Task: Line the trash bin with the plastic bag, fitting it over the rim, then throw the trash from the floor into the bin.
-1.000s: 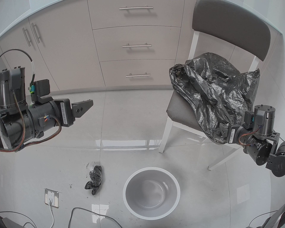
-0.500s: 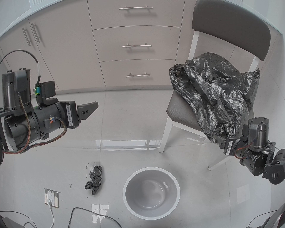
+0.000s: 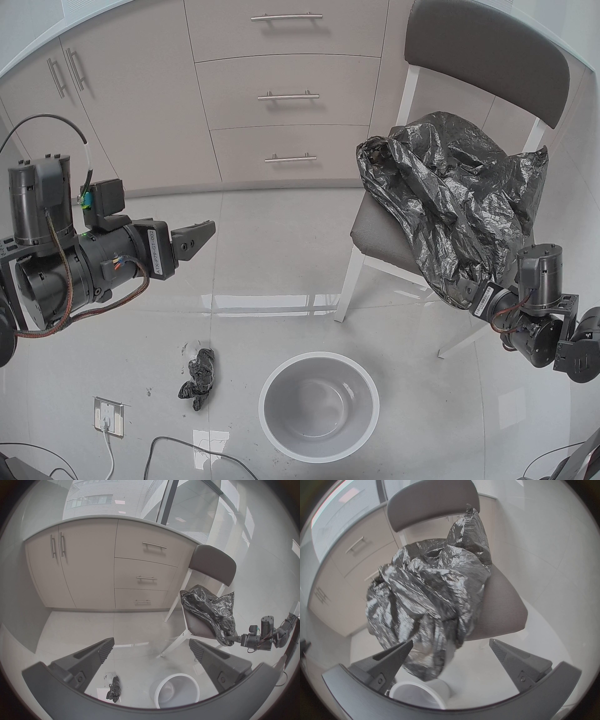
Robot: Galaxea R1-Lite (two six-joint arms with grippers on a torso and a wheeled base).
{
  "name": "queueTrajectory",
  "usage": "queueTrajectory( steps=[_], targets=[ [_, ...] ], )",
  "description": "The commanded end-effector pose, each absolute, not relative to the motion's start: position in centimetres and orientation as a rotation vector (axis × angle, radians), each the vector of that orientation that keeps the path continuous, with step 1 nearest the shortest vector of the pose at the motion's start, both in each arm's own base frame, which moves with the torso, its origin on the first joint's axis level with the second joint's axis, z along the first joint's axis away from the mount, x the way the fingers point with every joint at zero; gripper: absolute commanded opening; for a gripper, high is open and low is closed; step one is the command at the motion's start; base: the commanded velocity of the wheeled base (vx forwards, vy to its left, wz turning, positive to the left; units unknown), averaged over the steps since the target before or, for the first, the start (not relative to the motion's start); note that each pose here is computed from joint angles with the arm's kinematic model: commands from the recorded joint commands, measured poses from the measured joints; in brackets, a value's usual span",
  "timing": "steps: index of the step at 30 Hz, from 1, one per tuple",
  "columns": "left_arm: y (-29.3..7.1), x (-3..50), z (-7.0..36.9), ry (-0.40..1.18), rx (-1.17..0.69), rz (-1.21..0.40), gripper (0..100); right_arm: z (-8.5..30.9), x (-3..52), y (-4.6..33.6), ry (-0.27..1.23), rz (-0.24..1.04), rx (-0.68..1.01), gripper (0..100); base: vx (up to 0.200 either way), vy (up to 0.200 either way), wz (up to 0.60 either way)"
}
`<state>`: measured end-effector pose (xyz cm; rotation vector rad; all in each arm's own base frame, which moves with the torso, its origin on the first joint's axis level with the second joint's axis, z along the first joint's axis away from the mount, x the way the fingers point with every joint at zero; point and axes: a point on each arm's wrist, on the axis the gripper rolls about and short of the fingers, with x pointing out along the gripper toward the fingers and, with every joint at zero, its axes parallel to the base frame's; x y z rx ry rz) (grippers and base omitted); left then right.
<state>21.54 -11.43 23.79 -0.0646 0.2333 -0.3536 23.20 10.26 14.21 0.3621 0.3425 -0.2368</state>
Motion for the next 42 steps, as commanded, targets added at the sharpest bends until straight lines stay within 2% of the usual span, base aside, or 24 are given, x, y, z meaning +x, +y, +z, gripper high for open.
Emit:
queueTrajectory(
  steps=[1,7,13,35,36,42],
  targets=[
    [-11.3,21.3,23.6,0.234,-0.064,-0.355,100,15.5,23.5,11.3,0.301,-0.205,0.447,100,0.000,0.000,0.00],
    [-11.3,21.2,23.7,0.221,-0.069,-0.356,100,15.0,23.1,11.3,0.338,-0.223,0.477,100,0.000,0.000,0.00],
    [-11.3,21.2,23.8,0.218,-0.068,-0.358,100,13.5,22.8,11.1,0.453,-0.308,0.523,100,0.000,0.000,0.00],
    [-11.8,20.8,23.5,0.225,-0.055,-0.384,100,14.0,25.7,12.7,0.424,-0.310,0.596,100,0.000,0.000,0.00],
    [-11.9,20.8,23.5,0.226,-0.055,-0.384,100,14.0,25.7,12.7,0.423,-0.311,0.601,0,0.000,0.000,0.00],
    [-11.9,21.0,23.5,0.212,-0.060,-0.387,100,14.1,25.6,12.6,0.422,-0.311,0.605,0,0.000,0.000,0.00]
  ],
)
